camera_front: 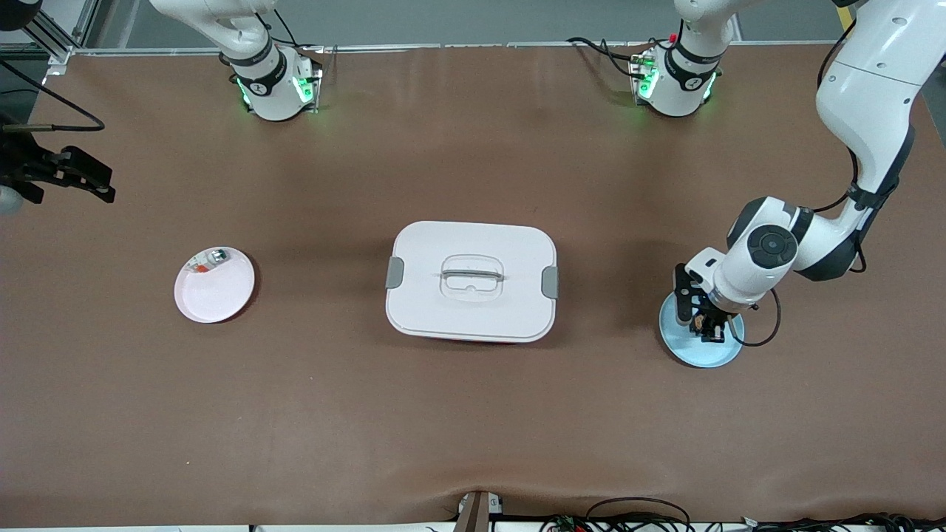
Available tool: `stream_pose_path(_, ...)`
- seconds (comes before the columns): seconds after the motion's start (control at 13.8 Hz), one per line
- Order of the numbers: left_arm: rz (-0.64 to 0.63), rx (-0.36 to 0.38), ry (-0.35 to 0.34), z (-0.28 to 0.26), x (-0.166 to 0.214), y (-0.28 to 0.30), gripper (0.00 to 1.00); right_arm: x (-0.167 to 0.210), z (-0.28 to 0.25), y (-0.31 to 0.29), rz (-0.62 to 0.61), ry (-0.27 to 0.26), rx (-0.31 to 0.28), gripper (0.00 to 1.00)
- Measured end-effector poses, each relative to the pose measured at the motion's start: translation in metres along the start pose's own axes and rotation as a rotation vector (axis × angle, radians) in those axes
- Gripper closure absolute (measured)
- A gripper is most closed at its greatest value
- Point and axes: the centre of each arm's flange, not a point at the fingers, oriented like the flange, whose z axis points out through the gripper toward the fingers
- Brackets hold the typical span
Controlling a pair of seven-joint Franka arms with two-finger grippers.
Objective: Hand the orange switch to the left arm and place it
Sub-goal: 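Lower the switch onto the blue plate with the left gripper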
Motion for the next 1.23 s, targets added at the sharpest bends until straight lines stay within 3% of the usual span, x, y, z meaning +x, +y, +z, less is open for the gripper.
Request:
stream_pose_path(0.29, -0.012, 0.001, -0.007, 0.003, 0.001, 0.001, 0.58, 0.000, 0.001, 0.008, 0.023, 0.000, 0.049, 0.00)
stream_pose_path(1.01, -0.011, 0.000, -0.003, 0.004, 0.003, 0.002, 0.58, 0.003, -0.004, 0.014, 0.035, 0.014, 0.053, 0.00)
stream_pose_path(1.23, -0.034, 0.006, 0.005, 0.005, 0.005, 0.001, 0.31, 0.005, -0.005, 0.013, 0.035, 0.017, 0.057, 0.00)
